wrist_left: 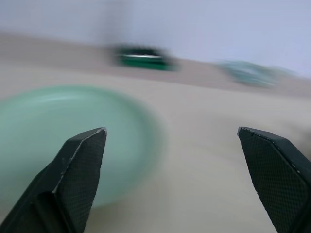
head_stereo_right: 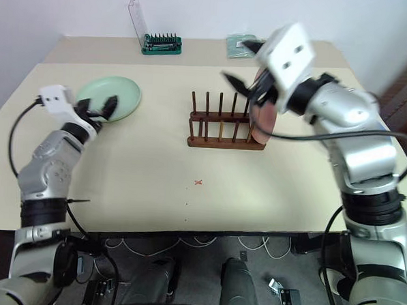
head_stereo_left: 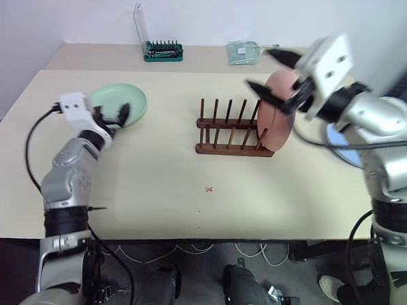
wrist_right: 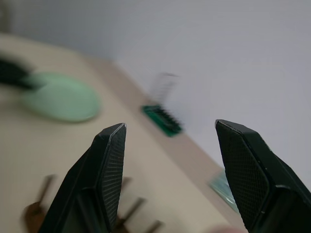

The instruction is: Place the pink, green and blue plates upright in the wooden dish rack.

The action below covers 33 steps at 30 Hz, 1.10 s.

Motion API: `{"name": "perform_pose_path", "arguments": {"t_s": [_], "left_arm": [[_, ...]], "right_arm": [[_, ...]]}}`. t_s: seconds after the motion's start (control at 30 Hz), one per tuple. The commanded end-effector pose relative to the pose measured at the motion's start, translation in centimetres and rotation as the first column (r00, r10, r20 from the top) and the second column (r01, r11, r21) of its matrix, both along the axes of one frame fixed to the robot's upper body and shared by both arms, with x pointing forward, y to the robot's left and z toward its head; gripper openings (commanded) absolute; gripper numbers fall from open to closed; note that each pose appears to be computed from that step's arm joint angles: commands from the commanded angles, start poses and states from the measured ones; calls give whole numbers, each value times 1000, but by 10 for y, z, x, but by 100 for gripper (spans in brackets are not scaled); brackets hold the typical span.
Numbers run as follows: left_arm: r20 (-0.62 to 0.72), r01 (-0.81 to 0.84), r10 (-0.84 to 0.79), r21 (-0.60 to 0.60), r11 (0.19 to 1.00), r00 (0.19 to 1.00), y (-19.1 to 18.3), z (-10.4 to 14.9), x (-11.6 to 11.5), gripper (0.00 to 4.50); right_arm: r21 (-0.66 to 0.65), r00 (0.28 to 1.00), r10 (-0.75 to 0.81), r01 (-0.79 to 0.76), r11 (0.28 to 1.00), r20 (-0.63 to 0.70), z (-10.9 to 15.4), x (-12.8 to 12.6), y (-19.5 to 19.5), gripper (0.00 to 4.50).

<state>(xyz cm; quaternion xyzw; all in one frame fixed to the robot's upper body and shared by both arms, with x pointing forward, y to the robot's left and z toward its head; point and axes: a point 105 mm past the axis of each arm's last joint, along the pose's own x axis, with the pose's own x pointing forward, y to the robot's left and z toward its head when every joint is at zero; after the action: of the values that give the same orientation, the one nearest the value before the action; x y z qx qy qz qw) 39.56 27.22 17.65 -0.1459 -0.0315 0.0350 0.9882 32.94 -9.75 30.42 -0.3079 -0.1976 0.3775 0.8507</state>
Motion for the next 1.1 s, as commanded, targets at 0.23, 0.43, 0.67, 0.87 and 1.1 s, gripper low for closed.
{"name": "perform_pose_path", "arguments": {"t_s": [0.23,0.43,0.67,0.87,1.1], "left_arm": [[-272,-169,133,-113,979,953,27,-26,27,446],[-330,-225,150,-204,953,932,34,-31,40,446],[-303,-240,166,-228,944,938,35,-27,45,160],[14,-118,124,-208,971,992,21,24,45,7],[335,37,-21,-41,998,942,-28,97,16,7]], "right_arm": [[10,991,131,-131,991,41,0,-21,29,299],[-1,991,131,-131,991,30,-7,-23,31,299],[-2,995,99,-99,995,21,-13,-24,28,299],[-37,996,80,-78,996,41,-17,-23,28,299],[-172,983,28,4,985,181,-21,-9,34,299]]}}
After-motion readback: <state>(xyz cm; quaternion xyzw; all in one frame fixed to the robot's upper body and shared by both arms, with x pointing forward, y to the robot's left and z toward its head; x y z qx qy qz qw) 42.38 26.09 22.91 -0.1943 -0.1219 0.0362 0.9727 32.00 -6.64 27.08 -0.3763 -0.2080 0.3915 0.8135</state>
